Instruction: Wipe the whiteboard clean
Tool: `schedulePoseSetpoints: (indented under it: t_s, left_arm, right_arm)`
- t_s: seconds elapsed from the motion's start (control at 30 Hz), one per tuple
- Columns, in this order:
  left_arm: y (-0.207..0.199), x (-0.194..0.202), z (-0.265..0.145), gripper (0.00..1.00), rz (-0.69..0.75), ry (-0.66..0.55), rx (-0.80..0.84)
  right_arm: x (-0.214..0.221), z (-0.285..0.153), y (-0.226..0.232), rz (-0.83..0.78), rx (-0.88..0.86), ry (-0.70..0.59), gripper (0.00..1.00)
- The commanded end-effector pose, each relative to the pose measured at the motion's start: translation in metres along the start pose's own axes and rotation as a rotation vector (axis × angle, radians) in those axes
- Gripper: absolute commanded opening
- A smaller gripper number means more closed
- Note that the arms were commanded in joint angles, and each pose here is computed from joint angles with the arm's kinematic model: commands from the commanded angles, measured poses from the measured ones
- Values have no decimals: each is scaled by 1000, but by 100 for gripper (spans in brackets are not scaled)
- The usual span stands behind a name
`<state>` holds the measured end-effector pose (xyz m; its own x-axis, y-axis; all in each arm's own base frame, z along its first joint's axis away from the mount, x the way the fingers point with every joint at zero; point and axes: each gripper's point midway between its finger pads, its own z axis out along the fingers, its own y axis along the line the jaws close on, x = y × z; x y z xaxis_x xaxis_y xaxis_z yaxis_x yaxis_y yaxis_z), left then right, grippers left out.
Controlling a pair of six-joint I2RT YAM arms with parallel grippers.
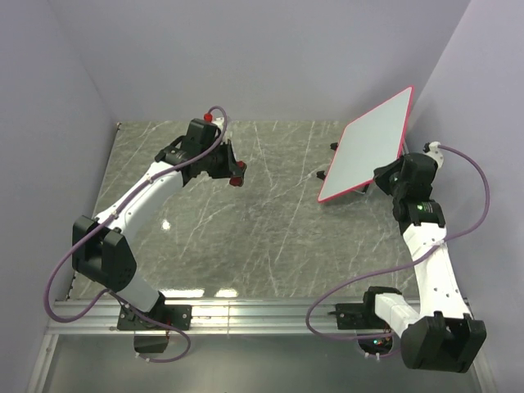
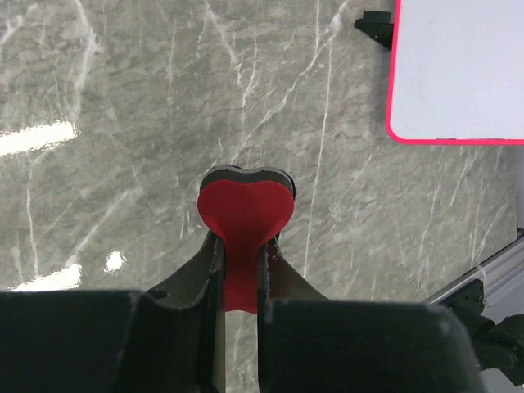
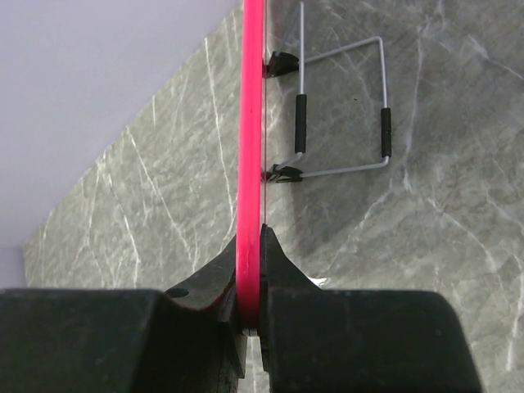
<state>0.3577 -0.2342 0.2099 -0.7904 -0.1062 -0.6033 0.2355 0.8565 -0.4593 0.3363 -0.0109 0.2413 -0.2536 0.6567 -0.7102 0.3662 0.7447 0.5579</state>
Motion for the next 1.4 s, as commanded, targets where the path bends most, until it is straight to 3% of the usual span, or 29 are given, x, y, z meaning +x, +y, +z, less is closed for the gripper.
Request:
schedulePoseSetpoints:
  t_s: [0.0, 0.2, 0.27, 0.3, 0.43, 0.6, 0.77, 0.8, 0.87, 0.9, 0.93, 1.2, 1.37]
  left_arm:
    - [2, -4, -7, 0, 19, -35, -13]
    - [13, 6, 8, 0, -2, -18, -40]
    - [14, 7, 10, 0, -7, -17, -39]
    - [13, 6, 12, 0, -8, -17, -35]
    - [14, 4, 17, 0, -9, -15, -38]
    - [15, 1, 24, 0, -7, -11, -44]
    - [17, 2, 30, 0, -3, -6, -50]
    - [18, 3, 31, 0, -4, -3, -50]
    - [19, 4, 34, 0, -5, 2, -50]
    - [19, 4, 35, 0, -2, 3, -52]
    - [20, 4, 37, 0, -1, 4, -53]
    - [23, 0, 59, 0, 10, 14, -54]
    - [34, 0, 96, 0, 21, 53, -95]
  right_arm:
    - [-8, -5, 11, -1, -52, -39, 0]
    - [16, -16, 0, -18, -49, 29, 0]
    - [26, -17, -5, -15, -41, 56, 9]
    - [28, -19, -6, -14, -44, 59, 21]
    - [42, -20, -10, -2, -56, 91, 37]
    - [47, -23, -11, -5, -51, 107, 47]
    - [37, -32, -12, -44, -33, 80, 49]
    - [36, -33, -12, -50, -29, 79, 53]
    - [34, -36, -12, -63, -26, 79, 75]
    - [33, -38, -11, -66, -28, 77, 97]
    - [31, -41, -11, -69, -22, 76, 100]
    - [2, -70, -8, -96, 11, -3, 100]
    - [-21, -105, -4, -109, 29, -64, 100]
